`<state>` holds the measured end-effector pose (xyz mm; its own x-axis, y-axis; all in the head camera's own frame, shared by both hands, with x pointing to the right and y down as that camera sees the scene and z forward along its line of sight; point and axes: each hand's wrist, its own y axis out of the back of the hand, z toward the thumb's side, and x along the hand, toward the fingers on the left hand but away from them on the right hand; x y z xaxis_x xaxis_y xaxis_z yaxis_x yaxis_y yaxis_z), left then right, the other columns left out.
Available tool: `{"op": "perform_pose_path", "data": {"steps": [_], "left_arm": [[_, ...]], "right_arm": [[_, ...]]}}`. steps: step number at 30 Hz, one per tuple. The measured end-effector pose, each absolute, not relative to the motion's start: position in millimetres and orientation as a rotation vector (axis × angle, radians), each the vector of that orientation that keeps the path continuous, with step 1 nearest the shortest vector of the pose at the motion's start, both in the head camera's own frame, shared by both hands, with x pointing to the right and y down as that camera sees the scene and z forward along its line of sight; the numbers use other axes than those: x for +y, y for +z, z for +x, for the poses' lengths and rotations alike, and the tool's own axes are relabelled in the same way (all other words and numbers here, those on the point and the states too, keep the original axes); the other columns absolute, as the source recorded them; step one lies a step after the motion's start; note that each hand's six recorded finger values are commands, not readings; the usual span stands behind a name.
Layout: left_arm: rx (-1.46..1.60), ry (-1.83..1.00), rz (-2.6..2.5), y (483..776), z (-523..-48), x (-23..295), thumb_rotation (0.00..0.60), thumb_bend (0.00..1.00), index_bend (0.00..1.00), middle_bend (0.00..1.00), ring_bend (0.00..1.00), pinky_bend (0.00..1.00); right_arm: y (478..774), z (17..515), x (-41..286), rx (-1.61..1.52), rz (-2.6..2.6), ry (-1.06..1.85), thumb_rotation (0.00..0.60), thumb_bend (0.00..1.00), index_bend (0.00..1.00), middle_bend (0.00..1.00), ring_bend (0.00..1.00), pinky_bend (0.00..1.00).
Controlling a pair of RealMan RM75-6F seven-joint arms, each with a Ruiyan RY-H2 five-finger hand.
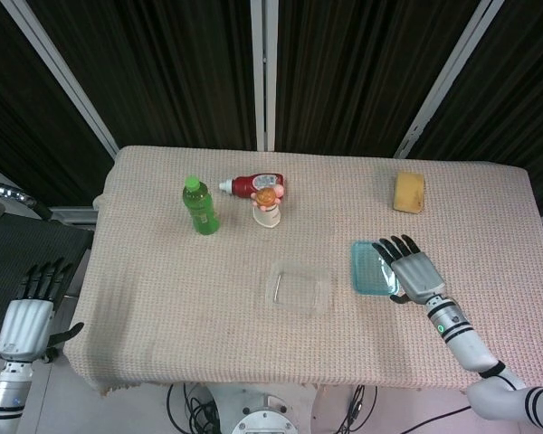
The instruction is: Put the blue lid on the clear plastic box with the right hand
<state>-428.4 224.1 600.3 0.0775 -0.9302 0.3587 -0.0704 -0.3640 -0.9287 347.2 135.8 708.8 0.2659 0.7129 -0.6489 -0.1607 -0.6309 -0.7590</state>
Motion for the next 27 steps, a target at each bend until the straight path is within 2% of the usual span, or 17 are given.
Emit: {"op": "perform_pose_path", "data": {"steps": [7, 17, 22, 27], "left_arm": [[1.022, -1.38, -1.569, 599, -427, 221, 0.6, 0.0, 0.06, 0.0, 0.0, 0.0], [1.028, -1.383, -1.567, 598, -429, 221, 0.6, 0.0, 0.06, 0.0, 0.0, 0.0], [1.033, -1.383, -1.565, 598, -431, 223, 0.6, 0.0, 0.06, 0.0, 0.0, 0.0], [1.034, -1.39, -1.567, 599, -433, 224, 0.6, 0.0, 0.06, 0.0, 0.0, 0.0]], "right_arm": [[722, 320, 134, -0.591, -1.853, 1.412, 0.6, 0.03, 0.0, 0.06, 0.0, 0.0], [755, 269, 119, -0.642, -1.906, 1.38, 0.6, 0.03, 0.0, 0.04, 0.0, 0.0], [757, 277, 119, -0.634, -1.878, 1.405, 0.6, 0.03, 0.0, 0.04, 0.0, 0.0], [749, 310, 117, -0.658, -1.825, 1.472, 0.6, 0.03, 0.0, 0.04, 0.0, 0.0]]}}
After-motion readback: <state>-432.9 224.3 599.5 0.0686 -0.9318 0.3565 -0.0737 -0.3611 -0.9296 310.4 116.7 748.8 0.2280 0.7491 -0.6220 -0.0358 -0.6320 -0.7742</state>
